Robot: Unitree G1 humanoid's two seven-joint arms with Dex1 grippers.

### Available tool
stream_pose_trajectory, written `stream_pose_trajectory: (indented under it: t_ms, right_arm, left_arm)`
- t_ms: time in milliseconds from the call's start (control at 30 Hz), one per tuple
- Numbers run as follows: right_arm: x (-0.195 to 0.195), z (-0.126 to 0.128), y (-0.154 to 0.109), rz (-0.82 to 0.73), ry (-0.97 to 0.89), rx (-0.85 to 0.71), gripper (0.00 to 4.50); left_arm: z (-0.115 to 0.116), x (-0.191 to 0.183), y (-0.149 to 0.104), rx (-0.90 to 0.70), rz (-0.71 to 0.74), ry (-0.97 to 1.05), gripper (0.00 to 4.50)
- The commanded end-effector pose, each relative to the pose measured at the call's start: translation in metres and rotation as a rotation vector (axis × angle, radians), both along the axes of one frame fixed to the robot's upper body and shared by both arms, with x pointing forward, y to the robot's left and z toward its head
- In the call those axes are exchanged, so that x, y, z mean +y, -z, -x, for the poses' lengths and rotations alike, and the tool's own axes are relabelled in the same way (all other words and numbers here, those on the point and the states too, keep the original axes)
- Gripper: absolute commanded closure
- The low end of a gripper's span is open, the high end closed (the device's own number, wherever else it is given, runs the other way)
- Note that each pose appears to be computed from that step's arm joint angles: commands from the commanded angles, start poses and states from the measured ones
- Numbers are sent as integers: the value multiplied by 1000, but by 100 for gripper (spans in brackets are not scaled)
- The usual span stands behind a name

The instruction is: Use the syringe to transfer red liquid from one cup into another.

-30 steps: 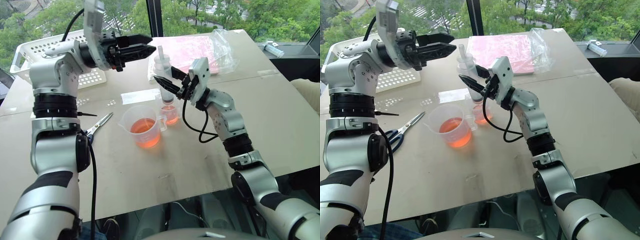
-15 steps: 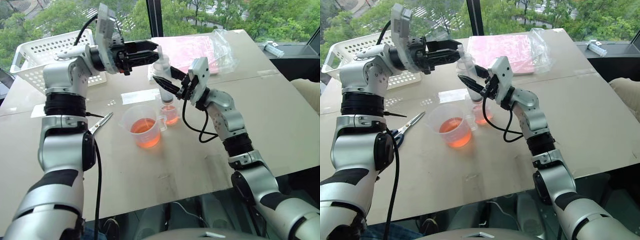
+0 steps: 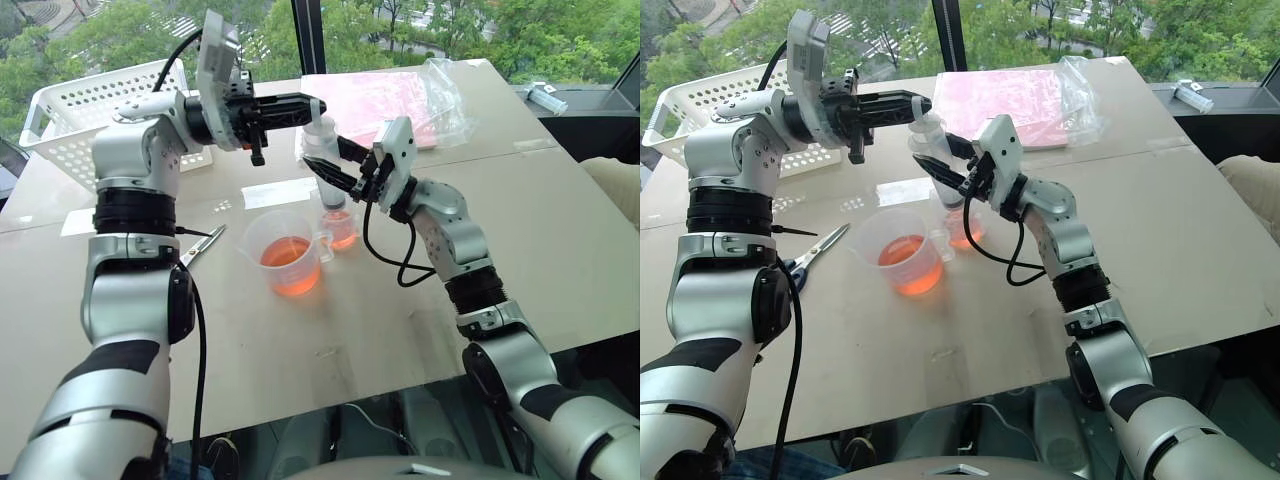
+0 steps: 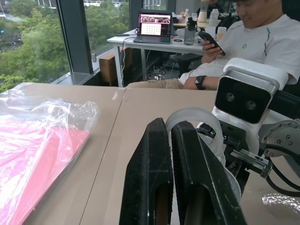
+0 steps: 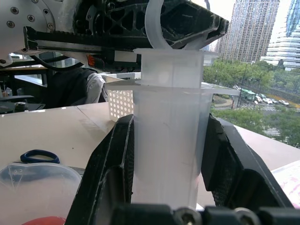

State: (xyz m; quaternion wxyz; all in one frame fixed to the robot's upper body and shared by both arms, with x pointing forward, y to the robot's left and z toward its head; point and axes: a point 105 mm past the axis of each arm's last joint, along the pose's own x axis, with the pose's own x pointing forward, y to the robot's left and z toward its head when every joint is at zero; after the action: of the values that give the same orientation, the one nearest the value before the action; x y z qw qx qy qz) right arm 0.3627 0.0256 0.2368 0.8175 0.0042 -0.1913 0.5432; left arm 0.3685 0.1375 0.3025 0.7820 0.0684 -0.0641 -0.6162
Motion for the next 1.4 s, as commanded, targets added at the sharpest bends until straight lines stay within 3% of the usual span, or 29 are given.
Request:
stream_pose_trajectory:
  t_ms: [33,367,467,733,1033,1400]
  right_arm:
    - [0,9,-48,-91,-12,-133,299]
    - [-1,9,-57,-125,-15,-131,299]
    - [1,11,-52,-117,-24,-120,299]
    - [-3,10,-54,-138,-20,-111,299]
    - [-3,20,-64,-183,-54,-90,299]
    - [-8,26,-91,-295,-88,-25,299]
  left_arm:
    - [5,-8,14,47,-45,46,449]
    - [5,-8,22,115,-23,47,449]
    - [9,-8,10,119,28,70,365]
    - [26,22,-21,57,89,80,5]
    - [27,53,-40,14,134,-38,5]
    - [32,47,-12,91,95,-9,5]
